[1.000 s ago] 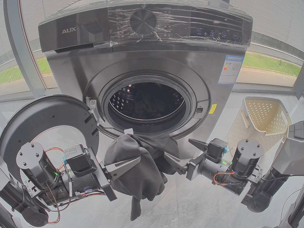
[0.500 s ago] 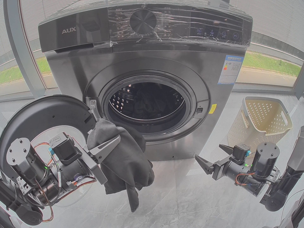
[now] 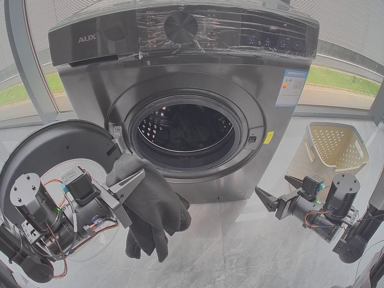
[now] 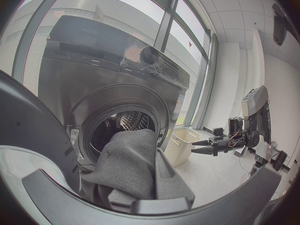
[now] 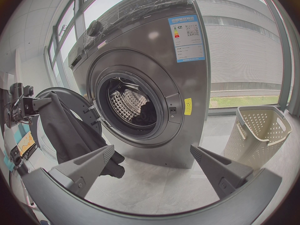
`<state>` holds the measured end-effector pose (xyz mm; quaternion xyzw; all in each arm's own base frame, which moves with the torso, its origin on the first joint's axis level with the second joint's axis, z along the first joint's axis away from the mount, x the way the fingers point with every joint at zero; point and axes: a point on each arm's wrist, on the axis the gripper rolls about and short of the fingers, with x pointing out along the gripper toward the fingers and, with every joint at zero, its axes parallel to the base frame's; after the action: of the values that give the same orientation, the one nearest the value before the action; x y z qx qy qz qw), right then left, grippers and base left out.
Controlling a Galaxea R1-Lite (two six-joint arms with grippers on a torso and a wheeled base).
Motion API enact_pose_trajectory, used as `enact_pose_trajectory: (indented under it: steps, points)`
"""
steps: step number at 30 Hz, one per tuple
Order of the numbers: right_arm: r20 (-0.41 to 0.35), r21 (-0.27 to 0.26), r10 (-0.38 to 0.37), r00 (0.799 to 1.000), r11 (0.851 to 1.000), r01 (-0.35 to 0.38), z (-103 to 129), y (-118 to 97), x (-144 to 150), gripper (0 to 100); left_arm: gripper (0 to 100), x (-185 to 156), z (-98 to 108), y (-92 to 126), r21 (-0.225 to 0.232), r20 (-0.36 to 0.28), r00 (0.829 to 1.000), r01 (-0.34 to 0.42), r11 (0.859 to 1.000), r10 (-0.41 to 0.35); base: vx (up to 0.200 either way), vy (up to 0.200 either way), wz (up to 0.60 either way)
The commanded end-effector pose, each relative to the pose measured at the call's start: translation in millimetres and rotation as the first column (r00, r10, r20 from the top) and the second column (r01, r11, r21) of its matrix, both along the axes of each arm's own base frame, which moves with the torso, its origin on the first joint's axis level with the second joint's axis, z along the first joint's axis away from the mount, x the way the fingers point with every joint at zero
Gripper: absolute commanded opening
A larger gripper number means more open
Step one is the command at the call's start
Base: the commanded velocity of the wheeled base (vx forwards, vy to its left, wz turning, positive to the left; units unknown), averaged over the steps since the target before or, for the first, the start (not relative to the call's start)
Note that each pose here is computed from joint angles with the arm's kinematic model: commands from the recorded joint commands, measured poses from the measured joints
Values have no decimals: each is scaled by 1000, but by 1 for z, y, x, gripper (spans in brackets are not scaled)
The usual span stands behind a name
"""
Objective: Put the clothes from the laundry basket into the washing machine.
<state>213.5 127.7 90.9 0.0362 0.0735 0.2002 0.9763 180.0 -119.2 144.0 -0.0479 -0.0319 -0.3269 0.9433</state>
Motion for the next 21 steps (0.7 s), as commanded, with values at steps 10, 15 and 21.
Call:
enact_pose_trajectory:
  steps: [10, 15, 21]
  points:
    - [0, 1, 5, 1000, 1000, -5, 0, 1, 0, 100, 0, 6, -14, -5, 48, -44, 999, 1, 999, 1, 0, 0, 0]
    - [1, 1, 17, 1000, 1000, -17, 0, 4, -2, 100, 0, 8, -16, -7, 50, -48, 999, 1, 999, 2, 160, 0, 0]
    - [2, 3, 23, 1000, 1000, -23, 1, 5, -3, 100, 0, 9, -18, -8, 55, -54, 999, 3, 999, 0, 167, 0, 0]
